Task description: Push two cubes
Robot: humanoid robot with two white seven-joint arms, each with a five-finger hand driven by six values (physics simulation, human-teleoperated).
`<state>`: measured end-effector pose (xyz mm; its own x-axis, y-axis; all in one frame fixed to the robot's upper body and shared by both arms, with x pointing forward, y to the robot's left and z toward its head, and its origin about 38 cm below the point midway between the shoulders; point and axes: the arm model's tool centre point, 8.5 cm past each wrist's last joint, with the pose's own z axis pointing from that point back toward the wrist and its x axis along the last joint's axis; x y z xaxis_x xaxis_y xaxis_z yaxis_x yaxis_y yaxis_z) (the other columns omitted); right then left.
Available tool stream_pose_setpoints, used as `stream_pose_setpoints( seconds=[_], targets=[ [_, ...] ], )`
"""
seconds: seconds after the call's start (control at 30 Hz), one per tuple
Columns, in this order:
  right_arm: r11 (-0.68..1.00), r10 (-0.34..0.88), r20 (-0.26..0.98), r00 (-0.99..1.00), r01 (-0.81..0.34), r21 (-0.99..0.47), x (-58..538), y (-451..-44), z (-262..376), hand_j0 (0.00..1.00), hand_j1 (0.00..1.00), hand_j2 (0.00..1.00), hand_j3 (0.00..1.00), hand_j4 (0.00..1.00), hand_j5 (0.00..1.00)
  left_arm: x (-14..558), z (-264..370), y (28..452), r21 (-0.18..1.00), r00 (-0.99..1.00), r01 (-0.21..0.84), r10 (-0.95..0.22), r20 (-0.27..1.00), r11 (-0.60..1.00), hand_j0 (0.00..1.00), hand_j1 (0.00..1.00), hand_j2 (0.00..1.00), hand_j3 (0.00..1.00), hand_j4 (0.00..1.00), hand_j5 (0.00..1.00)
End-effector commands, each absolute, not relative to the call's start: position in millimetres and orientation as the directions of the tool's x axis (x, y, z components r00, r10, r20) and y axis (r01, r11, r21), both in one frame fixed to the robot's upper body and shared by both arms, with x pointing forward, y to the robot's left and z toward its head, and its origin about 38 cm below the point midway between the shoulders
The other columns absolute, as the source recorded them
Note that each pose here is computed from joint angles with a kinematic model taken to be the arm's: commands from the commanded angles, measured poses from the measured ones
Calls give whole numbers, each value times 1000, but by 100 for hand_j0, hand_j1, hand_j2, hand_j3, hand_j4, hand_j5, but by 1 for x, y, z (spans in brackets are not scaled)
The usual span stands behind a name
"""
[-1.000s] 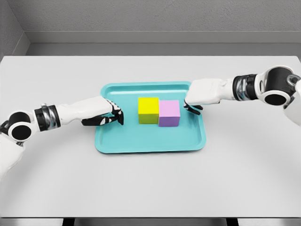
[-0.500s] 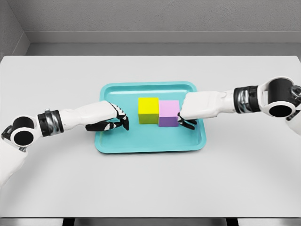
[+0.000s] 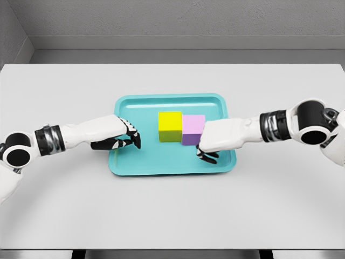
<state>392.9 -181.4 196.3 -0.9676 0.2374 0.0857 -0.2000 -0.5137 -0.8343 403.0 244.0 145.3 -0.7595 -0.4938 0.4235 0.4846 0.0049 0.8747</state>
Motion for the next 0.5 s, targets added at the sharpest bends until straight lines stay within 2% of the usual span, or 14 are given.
stream_pose_setpoints(
  seconds=[0.0,0.47],
  targets=[
    [-517,225,106,-969,-210,-830,390,-175,190,11,11,11,11,11,11,403,146,245,873,-757,487,-494,429,11,45,45,45,45,45,45],
    [-519,259,150,-954,-268,-812,406,-164,166,10,10,10,10,10,10,407,146,254,861,-734,505,-499,460,51,45,45,45,45,45,45]
  ],
)
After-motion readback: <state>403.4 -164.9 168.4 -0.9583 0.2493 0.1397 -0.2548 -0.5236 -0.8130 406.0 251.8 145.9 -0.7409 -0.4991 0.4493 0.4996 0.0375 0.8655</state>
